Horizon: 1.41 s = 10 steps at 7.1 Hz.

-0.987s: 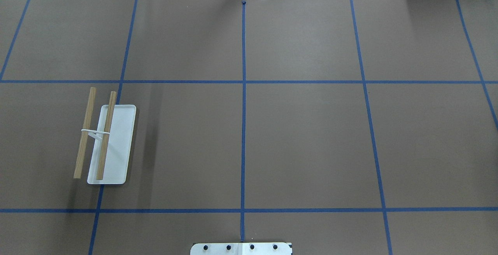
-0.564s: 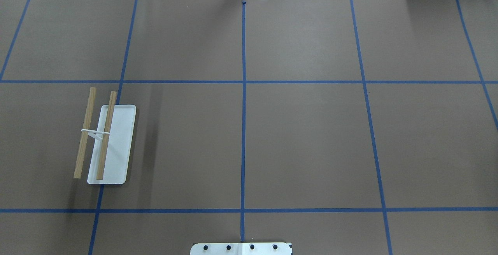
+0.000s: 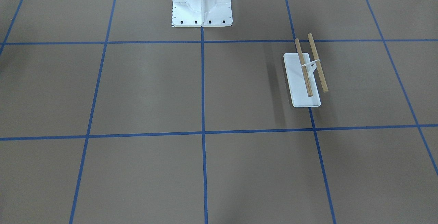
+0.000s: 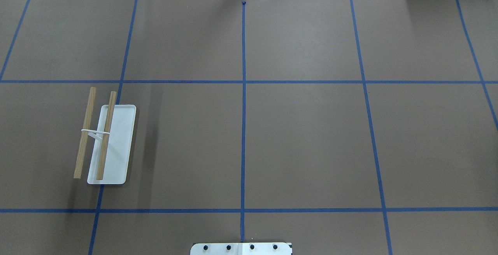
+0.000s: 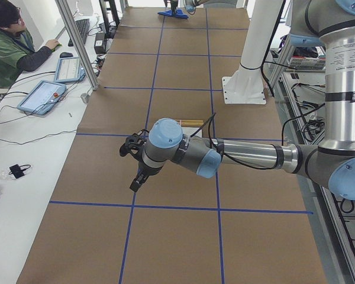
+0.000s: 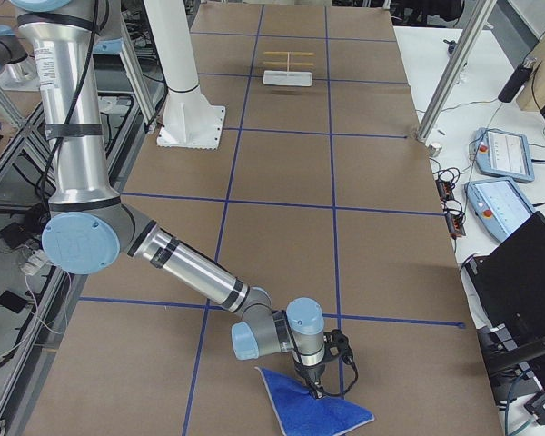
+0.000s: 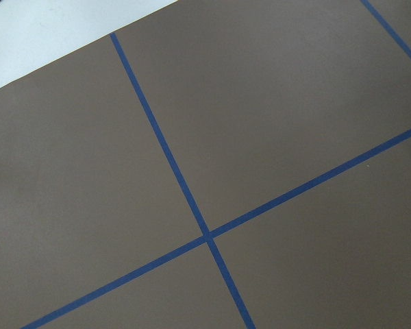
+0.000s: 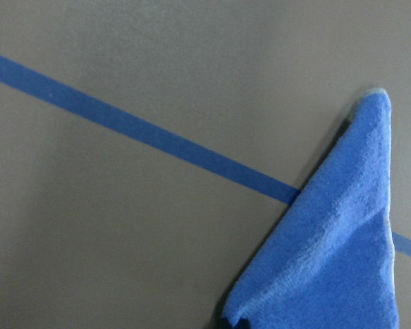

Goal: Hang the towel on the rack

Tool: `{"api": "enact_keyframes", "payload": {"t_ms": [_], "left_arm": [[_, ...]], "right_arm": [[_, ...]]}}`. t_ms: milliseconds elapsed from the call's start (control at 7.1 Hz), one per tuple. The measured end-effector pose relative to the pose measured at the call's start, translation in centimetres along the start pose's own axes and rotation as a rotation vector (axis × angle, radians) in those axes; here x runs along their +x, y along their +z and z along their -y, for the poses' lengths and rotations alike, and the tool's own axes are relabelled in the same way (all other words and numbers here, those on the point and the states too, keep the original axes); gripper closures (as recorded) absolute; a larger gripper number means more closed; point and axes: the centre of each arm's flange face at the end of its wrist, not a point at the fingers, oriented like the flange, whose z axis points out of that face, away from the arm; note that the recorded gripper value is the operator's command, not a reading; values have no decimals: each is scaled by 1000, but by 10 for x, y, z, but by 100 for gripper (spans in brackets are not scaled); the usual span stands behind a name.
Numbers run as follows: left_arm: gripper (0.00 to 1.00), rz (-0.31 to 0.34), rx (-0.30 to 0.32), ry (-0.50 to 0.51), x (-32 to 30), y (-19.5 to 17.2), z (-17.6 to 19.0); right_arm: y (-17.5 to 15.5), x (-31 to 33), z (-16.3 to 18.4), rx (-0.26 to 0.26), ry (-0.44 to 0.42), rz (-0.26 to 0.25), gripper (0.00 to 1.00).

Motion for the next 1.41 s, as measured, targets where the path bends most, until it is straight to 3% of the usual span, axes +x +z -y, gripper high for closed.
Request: {"api": "enact_keyframes", "payload": {"t_ms": [282, 705, 1128, 1409], "left_arm": [[1, -3, 1, 0, 0, 0, 0], [1, -5, 2, 0, 1, -1, 1], [1, -5, 22, -14, 6, -6, 17], [1, -52, 67, -86, 19, -17, 54]], "right_arm": [[-21, 2, 18, 52, 2, 19, 100], [-67, 8, 56, 163, 27, 164, 100], [-149, -20, 155, 263, -33, 285, 100], [-209, -63, 196, 351, -104, 384, 100]]}}
